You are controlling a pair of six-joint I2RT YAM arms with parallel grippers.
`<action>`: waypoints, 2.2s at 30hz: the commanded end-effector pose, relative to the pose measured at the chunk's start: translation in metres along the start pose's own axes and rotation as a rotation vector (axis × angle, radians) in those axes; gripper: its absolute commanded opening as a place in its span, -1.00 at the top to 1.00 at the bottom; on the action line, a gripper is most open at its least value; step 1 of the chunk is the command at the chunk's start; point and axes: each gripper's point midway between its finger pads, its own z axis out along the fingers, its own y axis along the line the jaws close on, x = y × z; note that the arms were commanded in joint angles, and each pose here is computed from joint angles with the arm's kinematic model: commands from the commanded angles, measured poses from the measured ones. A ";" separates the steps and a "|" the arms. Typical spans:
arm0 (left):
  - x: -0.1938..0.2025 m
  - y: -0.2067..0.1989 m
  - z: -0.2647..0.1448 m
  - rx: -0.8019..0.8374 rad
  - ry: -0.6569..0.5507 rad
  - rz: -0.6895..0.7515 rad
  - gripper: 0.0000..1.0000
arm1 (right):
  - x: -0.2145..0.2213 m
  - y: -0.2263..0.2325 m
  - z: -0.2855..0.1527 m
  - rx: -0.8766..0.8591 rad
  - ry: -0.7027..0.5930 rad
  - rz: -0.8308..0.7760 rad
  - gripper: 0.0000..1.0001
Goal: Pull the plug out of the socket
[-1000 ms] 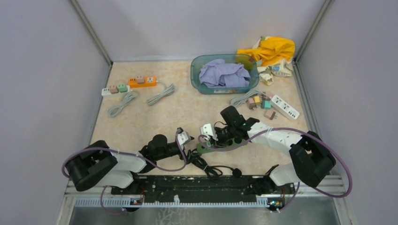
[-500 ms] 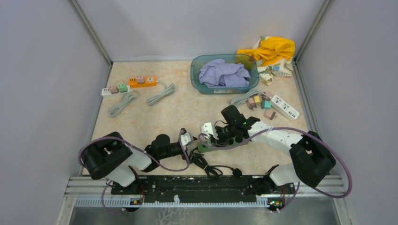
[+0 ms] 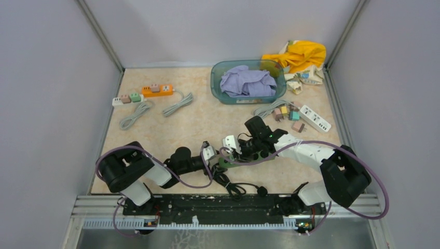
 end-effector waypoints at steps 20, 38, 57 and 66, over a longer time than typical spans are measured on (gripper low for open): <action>0.001 -0.005 0.014 0.046 -0.015 0.068 -0.73 | -0.029 -0.021 -0.010 0.047 -0.074 -0.055 1.00; 0.034 -0.006 0.030 0.075 0.104 0.072 -0.39 | -0.030 -0.018 -0.010 0.036 -0.081 -0.058 1.00; 0.061 -0.007 0.027 0.098 0.240 0.051 0.63 | -0.032 -0.017 -0.008 0.027 -0.102 -0.036 1.00; 0.063 -0.012 0.026 0.119 0.245 0.037 0.91 | -0.033 -0.044 -0.008 0.151 -0.133 0.045 1.00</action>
